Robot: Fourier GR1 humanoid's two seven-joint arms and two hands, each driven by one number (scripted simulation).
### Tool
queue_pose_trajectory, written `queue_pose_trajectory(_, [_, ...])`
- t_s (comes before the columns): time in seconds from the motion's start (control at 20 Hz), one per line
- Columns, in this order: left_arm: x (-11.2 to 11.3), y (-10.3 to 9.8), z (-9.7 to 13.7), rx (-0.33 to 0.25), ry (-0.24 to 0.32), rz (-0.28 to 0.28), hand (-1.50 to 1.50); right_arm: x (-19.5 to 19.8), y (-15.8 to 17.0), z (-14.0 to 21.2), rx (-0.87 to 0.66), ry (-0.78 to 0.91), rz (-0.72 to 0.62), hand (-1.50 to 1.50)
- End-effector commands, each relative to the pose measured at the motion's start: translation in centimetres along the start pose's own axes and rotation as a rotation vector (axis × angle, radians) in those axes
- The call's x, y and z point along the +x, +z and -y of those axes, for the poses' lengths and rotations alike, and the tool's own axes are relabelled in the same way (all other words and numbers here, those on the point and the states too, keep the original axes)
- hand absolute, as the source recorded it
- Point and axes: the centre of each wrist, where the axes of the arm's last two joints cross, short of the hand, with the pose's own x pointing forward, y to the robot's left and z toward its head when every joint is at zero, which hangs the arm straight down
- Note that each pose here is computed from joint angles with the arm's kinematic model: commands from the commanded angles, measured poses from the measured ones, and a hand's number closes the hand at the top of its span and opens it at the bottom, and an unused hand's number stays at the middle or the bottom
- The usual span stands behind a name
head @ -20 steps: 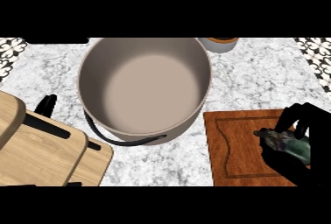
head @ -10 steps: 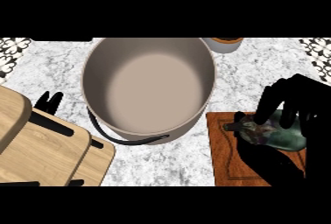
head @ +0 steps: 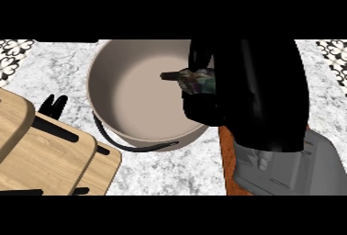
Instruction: Pick the eggplant from the cutting board and place it in the pot
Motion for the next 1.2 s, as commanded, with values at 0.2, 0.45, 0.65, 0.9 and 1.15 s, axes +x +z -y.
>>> queue_pose_trajectory(0.2, [0.2, -0.4, 0.2, 0.006, 0.015, 0.006, 0.0, 2.5, -4.4, -5.9, 0.186, 0.043, -0.117, 1.5])
queue_pose_trajectory(0.45, [1.5, -0.2, 0.3, 0.011, 0.005, 0.033, 0.0, 1.2, -5.5, -10.7, 0.282, -0.012, -0.175, 1.5])
queue_pose_trajectory(0.65, [0.8, -0.3, 0.6, -0.012, 0.009, 0.026, 0.0, -1.1, -4.6, -13.8, 0.365, -0.091, -0.273, -1.5])
queue_pose_trajectory(0.9, [1.4, -0.5, 1.9, -0.007, 0.024, 0.025, 0.0, -1.9, -5.2, -15.3, 0.295, -0.305, -0.271, -1.5])
queue_pose_trajectory(1.15, [0.1, 0.0, 1.9, -0.007, 0.01, 0.043, 0.0, -1.0, -6.6, -14.0, 0.082, -0.511, -0.298, -1.5])
